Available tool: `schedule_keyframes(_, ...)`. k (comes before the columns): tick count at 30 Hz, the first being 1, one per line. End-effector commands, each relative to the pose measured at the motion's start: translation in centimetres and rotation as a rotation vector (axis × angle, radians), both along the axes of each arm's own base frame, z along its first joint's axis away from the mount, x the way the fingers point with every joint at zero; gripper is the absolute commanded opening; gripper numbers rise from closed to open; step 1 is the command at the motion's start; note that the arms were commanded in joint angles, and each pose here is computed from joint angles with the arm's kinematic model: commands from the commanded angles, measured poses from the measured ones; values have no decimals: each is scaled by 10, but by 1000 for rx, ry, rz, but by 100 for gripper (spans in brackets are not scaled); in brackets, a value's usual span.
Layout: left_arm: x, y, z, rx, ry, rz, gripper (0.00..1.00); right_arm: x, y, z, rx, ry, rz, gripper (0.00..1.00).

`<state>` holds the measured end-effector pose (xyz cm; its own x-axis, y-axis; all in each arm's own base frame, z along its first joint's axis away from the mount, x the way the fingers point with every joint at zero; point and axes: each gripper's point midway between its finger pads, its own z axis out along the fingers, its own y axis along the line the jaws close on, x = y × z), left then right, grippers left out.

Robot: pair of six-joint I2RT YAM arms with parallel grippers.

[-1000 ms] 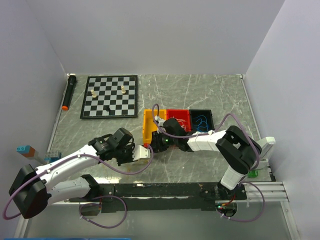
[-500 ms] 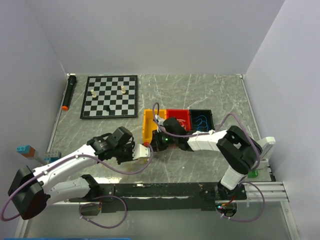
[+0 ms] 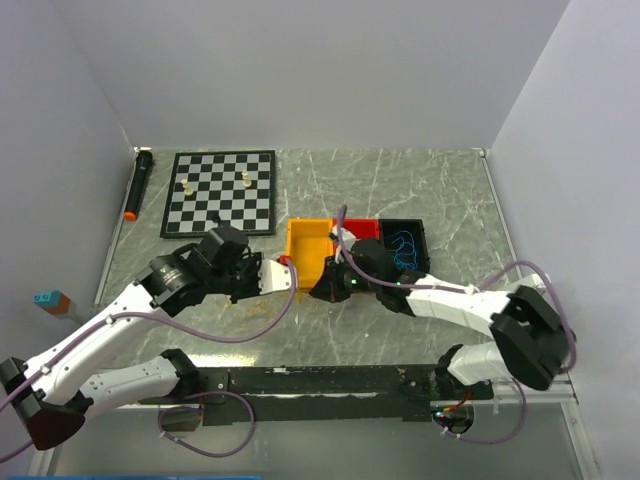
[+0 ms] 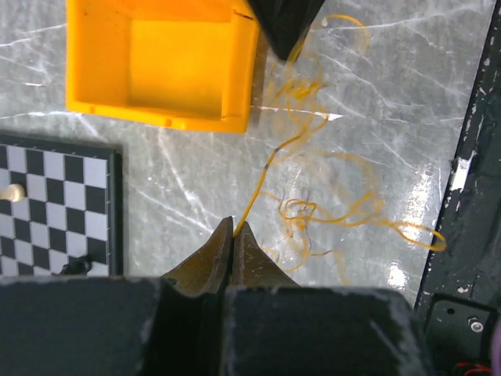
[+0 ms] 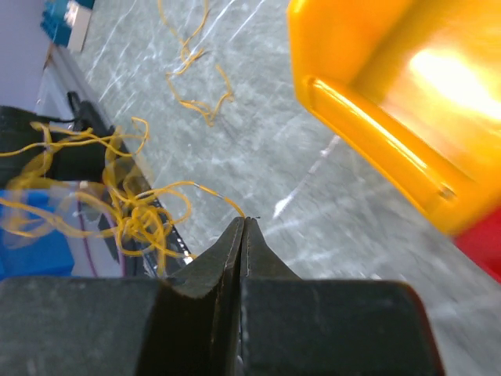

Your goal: Untangle the cables

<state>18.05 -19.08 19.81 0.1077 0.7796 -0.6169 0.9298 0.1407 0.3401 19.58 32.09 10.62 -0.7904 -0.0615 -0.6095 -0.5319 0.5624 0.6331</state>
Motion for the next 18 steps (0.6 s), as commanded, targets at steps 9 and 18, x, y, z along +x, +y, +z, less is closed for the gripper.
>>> schedule_keyframes(9, 10, 33, 37, 12, -175, 113, 1, 47, -150, 79, -214, -370, -496, 0)
schedule_keyframes(18, 4, 23, 52, -55, -160, 74, 1, 38, -123, 135, -7, -393, -345, 0)
